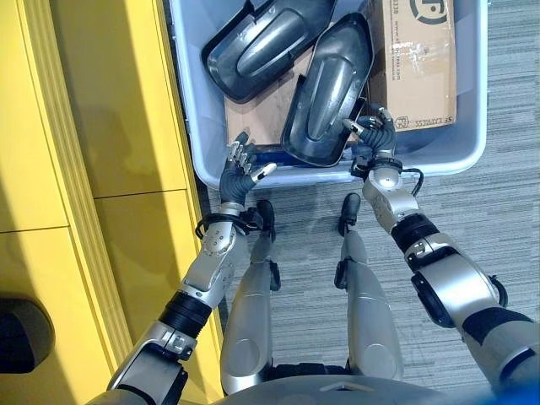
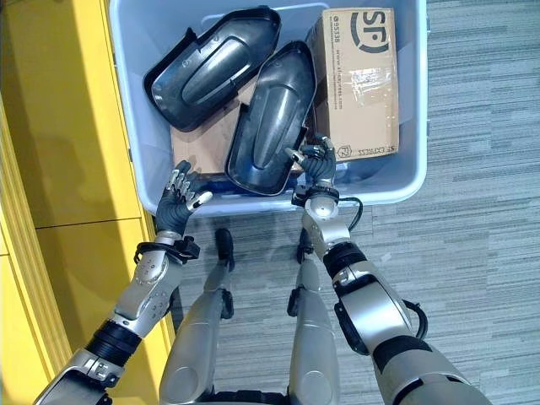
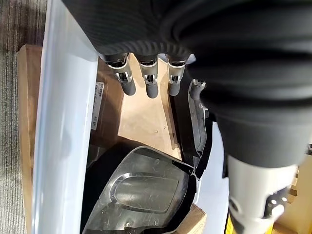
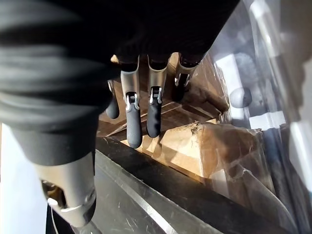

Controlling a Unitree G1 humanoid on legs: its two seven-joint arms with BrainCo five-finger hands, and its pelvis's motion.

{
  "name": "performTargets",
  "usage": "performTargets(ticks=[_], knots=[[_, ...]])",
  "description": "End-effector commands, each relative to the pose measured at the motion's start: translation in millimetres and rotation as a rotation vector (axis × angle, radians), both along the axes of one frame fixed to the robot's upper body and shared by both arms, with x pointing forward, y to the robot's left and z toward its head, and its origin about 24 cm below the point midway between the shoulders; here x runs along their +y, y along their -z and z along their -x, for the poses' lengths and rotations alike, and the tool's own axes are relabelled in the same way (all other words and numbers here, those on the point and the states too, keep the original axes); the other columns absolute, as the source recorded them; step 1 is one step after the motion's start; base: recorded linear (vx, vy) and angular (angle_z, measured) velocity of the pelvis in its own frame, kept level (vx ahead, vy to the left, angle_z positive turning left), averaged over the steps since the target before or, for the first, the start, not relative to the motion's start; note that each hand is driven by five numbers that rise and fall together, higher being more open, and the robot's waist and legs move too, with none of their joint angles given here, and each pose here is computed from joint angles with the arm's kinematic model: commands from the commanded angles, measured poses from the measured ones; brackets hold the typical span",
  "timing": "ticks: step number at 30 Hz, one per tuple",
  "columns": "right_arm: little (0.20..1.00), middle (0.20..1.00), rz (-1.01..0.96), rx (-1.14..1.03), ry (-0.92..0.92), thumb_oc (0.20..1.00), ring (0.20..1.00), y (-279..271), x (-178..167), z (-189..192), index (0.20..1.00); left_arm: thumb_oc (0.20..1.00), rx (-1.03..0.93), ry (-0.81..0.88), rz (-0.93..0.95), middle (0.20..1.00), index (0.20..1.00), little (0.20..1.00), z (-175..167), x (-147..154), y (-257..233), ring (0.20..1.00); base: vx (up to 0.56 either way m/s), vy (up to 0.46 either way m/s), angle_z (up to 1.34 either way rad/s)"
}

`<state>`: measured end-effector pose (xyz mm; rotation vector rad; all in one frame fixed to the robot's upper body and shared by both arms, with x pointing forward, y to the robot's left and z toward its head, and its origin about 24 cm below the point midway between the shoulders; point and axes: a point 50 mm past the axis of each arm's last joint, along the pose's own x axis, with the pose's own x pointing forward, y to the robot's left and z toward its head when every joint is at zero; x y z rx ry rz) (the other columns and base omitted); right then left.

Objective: Move parts from the plastic box to the shelf.

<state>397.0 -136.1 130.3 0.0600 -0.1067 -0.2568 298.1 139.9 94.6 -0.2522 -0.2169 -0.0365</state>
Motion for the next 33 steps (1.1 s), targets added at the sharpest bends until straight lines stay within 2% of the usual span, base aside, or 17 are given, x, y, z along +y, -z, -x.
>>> performTargets(ticks=[1, 8, 12, 13, 18, 21, 28, 29, 30, 31, 33], knots=[[1.0, 1.0, -0.026, 0.112, 0.147, 1.0, 1.0, 12, -38, -2, 1.0, 1.0, -0.154, 0.042, 0.001, 1.0, 1.0, 1.0, 6, 2, -30, 1.0, 0.0, 0.0, 0.0], [1.0, 1.0, 0.052, 0.204, 0.217, 1.0, 1.0, 10, -54, -8, 1.0, 1.0, -0.161, 0.065, 0.003, 1.0, 1.0, 1.0, 3, -4, -33, 1.0, 0.0, 0.013, 0.03], [1.0, 1.0, 0.138, 0.229, 0.226, 1.0, 1.0, 8, -56, -9, 1.0, 1.0, -0.168, 0.071, 0.0, 1.0, 1.0, 1.0, 3, -6, -35, 1.0, 0.0, 0.0, 0.0], [1.0, 1.0, 0.213, 0.252, 0.228, 1.0, 1.0, 6, -57, -10, 1.0, 1.0, -0.168, 0.073, 0.0, 1.0, 1.0, 1.0, 3, -6, -35, 1.0, 0.0, 0.0, 0.0], [1.0, 1.0, 0.283, 0.263, 0.23, 1.0, 1.0, 1, -60, -12, 1.0, 1.0, -0.173, 0.079, 0.006, 1.0, 1.0, 1.0, 2, -8, -36, 1.0, 0.0, 0.001, 0.01], [1.0, 1.0, 0.408, 0.295, 0.228, 1.0, 1.0, -2, -68, -13, 1.0, 1.0, -0.184, 0.086, 0.004, 1.0, 1.0, 1.0, 2, -9, -38, 1.0, 0.0, 0.003, 0.12], [1.0, 1.0, 0.531, 0.334, 0.193, 1.0, 1.0, -4, -69, -14, 1.0, 1.0, -0.196, 0.101, 0.0, 1.0, 1.0, 1.0, 2, -10, -40, 1.0, 0.0, 0.001, 0.03], [0.57, 0.57, 0.543, 0.343, 0.176, 0.57, 0.57, -3, -67, -15, 0.57, 1.0, -0.194, 0.106, -0.003, 1.0, 1.0, 1.0, 2, -10, -40, 1.0, 0.0, 0.0, 0.0], [0.354, 0.354, 0.543, 0.343, 0.176, 0.354, 0.354, -3, -67, -15, 0.354, 1.0, -0.194, 0.106, -0.003, 1.0, 1.0, 1.0, 2, -10, -40, 1.0, 0.0, 0.0, 0.0], [0.2, 0.2, 0.558, 0.344, 0.164, 0.2, 0.2, -4, -65, -16, 0.2, 1.0, -0.193, 0.106, -0.005, 1.0, 1.0, 1.0, 2, -10, -40, 1.0, 0.0, 0.0, 0.0], [0.2, 0.2, 0.561, 0.346, 0.153, 0.2, 0.2, -4, -64, -16, 0.2, 1.0, -0.189, 0.104, -0.002, 1.0, 1.0, 1.0, 2, -9, -39, 1.0, 0.0, 0.0, 0.0]])
